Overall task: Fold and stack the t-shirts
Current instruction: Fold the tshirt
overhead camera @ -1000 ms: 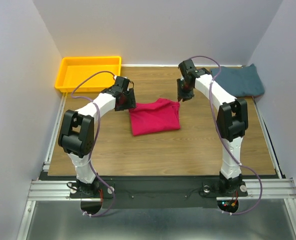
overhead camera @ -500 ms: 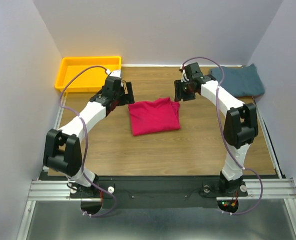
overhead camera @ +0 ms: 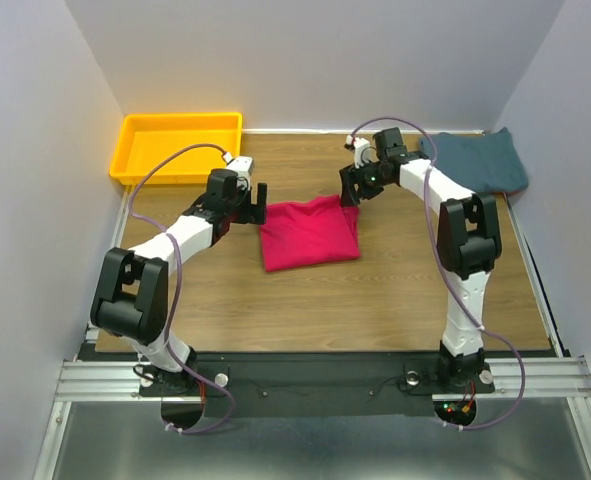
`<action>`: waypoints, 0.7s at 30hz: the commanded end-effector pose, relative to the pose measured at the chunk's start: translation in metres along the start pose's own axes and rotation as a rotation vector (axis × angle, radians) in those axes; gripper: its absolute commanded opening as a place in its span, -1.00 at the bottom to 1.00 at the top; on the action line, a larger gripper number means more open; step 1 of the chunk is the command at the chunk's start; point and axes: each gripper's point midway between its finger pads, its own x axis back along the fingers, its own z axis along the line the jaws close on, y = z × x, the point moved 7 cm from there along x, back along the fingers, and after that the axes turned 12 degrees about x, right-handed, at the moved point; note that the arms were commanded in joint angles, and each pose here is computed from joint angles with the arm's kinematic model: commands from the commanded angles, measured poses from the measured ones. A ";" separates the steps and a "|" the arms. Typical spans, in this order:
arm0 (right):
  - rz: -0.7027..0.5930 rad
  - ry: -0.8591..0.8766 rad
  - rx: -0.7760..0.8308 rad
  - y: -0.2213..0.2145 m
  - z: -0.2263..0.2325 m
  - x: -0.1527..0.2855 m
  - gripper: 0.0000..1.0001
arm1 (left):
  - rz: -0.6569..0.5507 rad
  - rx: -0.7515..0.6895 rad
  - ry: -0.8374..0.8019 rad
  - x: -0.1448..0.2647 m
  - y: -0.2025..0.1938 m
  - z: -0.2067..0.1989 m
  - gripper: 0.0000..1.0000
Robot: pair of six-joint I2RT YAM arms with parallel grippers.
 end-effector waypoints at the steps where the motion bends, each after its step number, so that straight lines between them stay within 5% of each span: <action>1: -0.102 0.087 0.167 0.019 -0.003 -0.006 0.48 | -0.076 -0.145 -0.114 -0.009 0.016 -0.005 0.97; 16: -0.167 0.236 0.191 0.026 -0.006 -0.036 0.39 | 0.043 -0.245 -0.244 -0.056 0.008 -0.012 0.49; 21: -0.170 0.259 0.186 0.024 -0.004 -0.039 0.22 | 0.070 -0.256 -0.271 -0.061 0.009 -0.015 0.08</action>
